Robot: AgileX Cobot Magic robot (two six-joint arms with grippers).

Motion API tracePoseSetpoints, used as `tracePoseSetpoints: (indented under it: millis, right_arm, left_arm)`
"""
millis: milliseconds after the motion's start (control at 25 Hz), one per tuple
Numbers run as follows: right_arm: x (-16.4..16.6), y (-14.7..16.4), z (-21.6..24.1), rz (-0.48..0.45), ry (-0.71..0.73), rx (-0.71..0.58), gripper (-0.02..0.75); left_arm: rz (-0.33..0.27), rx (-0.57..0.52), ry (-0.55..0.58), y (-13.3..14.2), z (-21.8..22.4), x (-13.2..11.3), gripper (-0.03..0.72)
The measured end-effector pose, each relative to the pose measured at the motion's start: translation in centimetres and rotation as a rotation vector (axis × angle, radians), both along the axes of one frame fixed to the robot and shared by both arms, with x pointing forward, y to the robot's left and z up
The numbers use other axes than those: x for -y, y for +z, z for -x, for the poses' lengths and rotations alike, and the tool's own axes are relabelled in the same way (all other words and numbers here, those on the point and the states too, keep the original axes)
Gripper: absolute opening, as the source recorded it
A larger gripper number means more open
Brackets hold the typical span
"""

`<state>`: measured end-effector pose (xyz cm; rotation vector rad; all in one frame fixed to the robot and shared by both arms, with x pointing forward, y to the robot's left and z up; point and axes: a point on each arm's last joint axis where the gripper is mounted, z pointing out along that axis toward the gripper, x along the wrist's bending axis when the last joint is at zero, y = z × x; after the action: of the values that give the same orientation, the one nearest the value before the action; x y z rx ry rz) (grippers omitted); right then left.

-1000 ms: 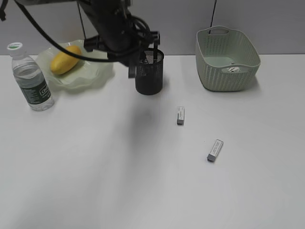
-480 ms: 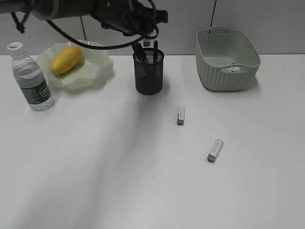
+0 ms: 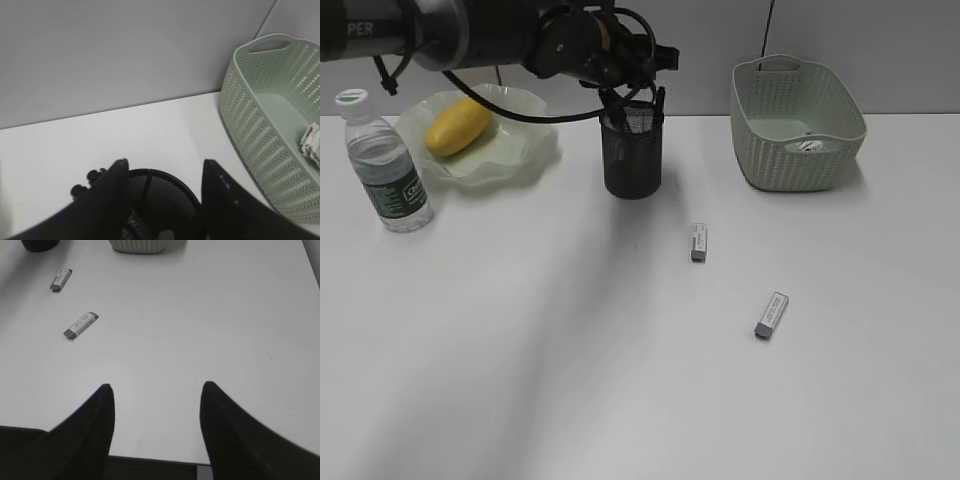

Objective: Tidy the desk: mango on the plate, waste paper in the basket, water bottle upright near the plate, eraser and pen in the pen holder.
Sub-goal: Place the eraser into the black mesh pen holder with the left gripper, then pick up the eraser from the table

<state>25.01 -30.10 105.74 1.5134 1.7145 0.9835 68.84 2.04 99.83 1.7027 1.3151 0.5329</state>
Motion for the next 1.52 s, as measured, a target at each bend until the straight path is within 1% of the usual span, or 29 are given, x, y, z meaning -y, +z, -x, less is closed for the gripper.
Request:
tracePoseSetpoints:
  millis: [120,240,320,400,480,560,640,760,880,960,1040,1160,1360,1480,1520]
  right_arm:
    - [0.0,0.0,0.0,0.000,0.000,0.000,0.440]
    - [0.0,0.0,0.0,0.000,0.000,0.000,0.440]
    - [0.0,0.0,0.0,0.000,0.000,0.000,0.440]
    - [0.0,0.0,0.0,0.000,0.000,0.000,0.440]
    - [0.0,0.0,0.0,0.000,0.000,0.000,0.440]
    - [0.0,0.0,0.0,0.000,0.000,0.000,0.440]
    - [0.0,0.0,0.0,0.000,0.000,0.000,0.440]
    - [0.0,0.0,0.0,0.000,0.000,0.000,0.440]
    - [0.0,0.0,0.0,0.000,0.000,0.000,0.440]
    - [0.0,0.0,0.0,0.000,0.000,0.000,0.440]
    - [0.0,0.0,0.0,0.000,0.000,0.000,0.440]
    - [0.0,0.0,0.0,0.000,0.000,0.000,0.440]
    - [0.0,0.0,0.0,0.000,0.000,0.000,0.440]
    - [0.0,0.0,0.0,0.000,0.000,0.000,0.440]
    - [0.0,0.0,0.0,0.000,0.000,0.000,0.440]
  left_arm:
    - [-0.001,0.001,0.000,0.0,0.0,0.0,0.378]
    - [-0.012,-0.010,0.010,0.5,0.2,-0.2,0.383]
    - [-0.035,-0.043,0.037,1.5,0.7,-0.7,0.384]
    - [-0.073,-0.090,0.073,2.7,1.4,-1.5,0.384]
    - [-0.147,-0.154,0.102,3.8,2.3,-2.5,0.384]
    - [-0.240,-0.222,0.087,4.3,3.3,-3.2,0.384]
    - [-0.319,-0.318,0.033,4.4,4.5,-3.7,0.384]
    - [-0.389,-0.454,-0.036,4.2,5.9,-4.0,0.384]
    - [-0.440,-0.521,-0.080,4.6,6.9,-4.5,0.375]
    - [-0.437,-0.535,-0.096,5.3,7.2,-4.9,0.353]
    - [-0.390,-0.542,-0.098,6.3,7.3,-5.6,0.325]
    - [-0.332,-0.539,-0.097,7.6,7.5,-7.4,0.293]
    - [-0.272,-0.528,-0.041,8.4,9.2,-11.7,0.283]
    - [-0.234,-0.502,0.014,9.0,11.6,-15.1,0.283]
    - [-0.231,-0.508,0.036,8.7,12.4,-16.3,0.283]
